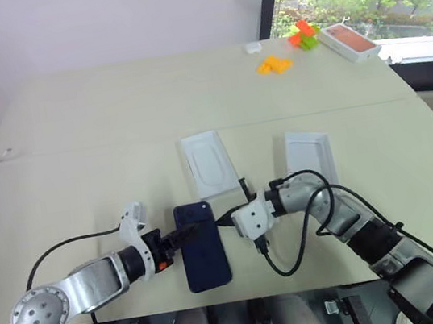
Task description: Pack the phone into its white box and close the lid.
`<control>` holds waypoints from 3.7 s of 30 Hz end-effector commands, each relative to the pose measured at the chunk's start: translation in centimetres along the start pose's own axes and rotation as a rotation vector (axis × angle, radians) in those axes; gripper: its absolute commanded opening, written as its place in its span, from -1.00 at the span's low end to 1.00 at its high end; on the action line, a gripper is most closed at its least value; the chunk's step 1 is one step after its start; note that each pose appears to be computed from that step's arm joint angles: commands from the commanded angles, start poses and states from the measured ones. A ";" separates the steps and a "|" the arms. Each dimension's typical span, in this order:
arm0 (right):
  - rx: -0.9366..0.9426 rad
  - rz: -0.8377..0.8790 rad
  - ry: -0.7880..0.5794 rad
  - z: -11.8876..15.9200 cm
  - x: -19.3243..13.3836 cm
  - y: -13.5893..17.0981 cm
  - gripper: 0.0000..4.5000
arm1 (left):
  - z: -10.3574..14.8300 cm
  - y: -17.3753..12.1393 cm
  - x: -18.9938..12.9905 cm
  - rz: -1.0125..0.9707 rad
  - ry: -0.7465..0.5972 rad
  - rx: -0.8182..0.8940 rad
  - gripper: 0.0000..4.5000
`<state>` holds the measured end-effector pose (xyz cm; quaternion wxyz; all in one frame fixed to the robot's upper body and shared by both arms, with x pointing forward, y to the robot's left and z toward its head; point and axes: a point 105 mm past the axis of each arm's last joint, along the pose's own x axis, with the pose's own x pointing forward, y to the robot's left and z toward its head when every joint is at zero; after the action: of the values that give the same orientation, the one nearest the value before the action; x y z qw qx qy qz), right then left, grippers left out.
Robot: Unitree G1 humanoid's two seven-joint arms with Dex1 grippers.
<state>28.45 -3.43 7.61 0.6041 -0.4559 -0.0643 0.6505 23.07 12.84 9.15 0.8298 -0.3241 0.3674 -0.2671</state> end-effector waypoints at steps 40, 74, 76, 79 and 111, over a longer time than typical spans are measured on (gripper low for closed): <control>0.171 -0.073 0.027 0.5 -1.7 -6.7 0.99 | 7.0 -0.5 -5.1 -0.202 -0.296 -0.085 -1.00; 0.385 0.046 0.119 -0.3 -2.1 -4.9 -0.48 | 8.1 -0.5 -5.3 -0.170 -0.341 -0.081 -1.00; 0.428 0.042 0.096 0.5 -2.7 -4.6 -0.48 | 8.3 -0.5 -5.4 -0.168 -0.349 -0.080 -1.00; 0.509 0.019 0.091 1.1 -3.4 -4.2 -0.48 | 8.5 -0.3 -5.6 -0.155 -0.357 -0.079 -1.00; 0.609 0.063 0.105 2.6 -3.7 1.0 0.30 | 9.3 -1.2 -5.1 -0.160 -0.347 -0.044 -1.00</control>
<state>25.72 -5.83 9.80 0.6983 -0.2908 0.1900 0.6259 27.29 19.20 15.70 0.8499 -0.4118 0.2192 -0.2452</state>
